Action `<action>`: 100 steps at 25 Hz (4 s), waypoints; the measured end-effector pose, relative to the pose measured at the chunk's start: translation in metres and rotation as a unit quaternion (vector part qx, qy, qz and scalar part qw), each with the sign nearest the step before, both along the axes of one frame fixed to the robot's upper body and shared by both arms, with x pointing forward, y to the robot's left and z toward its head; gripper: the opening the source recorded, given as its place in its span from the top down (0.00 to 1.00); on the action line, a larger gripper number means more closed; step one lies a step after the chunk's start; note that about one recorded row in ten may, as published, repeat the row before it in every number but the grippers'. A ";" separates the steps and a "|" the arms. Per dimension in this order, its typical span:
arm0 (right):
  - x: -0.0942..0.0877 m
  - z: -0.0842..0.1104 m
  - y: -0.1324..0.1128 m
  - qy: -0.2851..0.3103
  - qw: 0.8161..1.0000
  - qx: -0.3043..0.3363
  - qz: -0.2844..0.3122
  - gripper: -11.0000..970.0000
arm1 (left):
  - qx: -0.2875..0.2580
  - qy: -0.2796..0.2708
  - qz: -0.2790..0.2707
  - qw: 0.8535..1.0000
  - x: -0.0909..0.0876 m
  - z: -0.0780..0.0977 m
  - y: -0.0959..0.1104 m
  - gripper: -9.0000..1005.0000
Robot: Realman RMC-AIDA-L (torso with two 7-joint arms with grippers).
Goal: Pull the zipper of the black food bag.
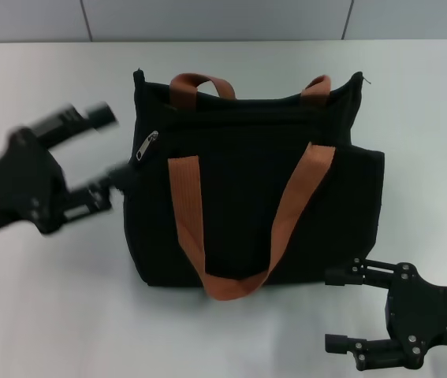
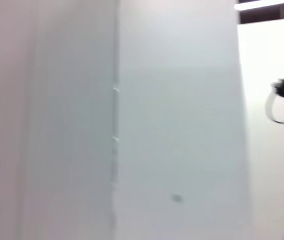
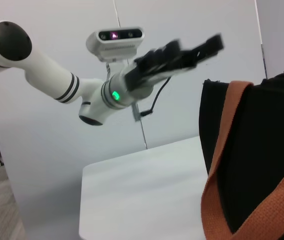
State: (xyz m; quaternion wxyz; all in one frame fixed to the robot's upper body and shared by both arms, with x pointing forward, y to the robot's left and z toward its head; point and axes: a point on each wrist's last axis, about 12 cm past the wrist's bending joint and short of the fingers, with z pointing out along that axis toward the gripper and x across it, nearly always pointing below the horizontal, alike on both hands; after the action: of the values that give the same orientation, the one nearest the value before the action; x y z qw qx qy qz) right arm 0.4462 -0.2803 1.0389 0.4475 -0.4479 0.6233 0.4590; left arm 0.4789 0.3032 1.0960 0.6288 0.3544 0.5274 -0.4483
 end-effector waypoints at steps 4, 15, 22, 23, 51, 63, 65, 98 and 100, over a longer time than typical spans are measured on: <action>0.000 0.000 0.000 0.000 1.000 0.000 0.000 0.14 | 0.035 -0.006 0.033 0.999 0.017 0.008 0.016 0.27; 0.002 0.001 0.001 -0.003 1.000 0.000 0.002 0.14 | 0.184 0.042 0.019 0.982 0.048 -0.002 0.014 0.28; 0.002 0.001 0.001 -0.002 1.000 0.000 0.002 0.14 | 0.209 0.030 0.007 0.977 0.053 -0.009 -0.001 0.28; 0.002 0.001 0.001 -0.002 1.000 0.000 0.002 0.14 | 0.209 0.030 0.007 0.977 0.053 -0.009 -0.001 0.28; 0.002 0.006 0.004 -0.004 1.000 0.027 0.003 0.14 | 0.202 -0.012 0.039 0.978 0.053 -0.010 -0.001 0.91; 0.021 0.039 0.029 0.034 0.981 0.189 0.015 0.14 | 0.180 -0.030 0.048 0.982 0.041 -0.013 0.001 0.97; 0.036 0.050 0.036 0.098 0.971 0.216 0.014 0.14 | 0.178 -0.030 0.050 0.982 0.039 -0.014 0.001 0.97; 0.146 0.137 0.114 0.332 0.941 0.053 0.040 0.14 | 0.166 -0.068 0.056 0.982 0.034 -0.009 0.002 0.95; 0.149 0.143 0.118 0.348 0.936 0.024 0.038 0.14 | 0.167 -0.068 0.057 0.982 0.034 -0.009 0.002 0.95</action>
State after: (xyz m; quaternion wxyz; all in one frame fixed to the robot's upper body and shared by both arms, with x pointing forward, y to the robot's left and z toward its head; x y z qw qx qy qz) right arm 0.5950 -0.1627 1.1815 0.1954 -0.2724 0.7117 0.6173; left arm 0.5129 0.3052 1.0869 0.6197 0.4535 0.5700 -0.2924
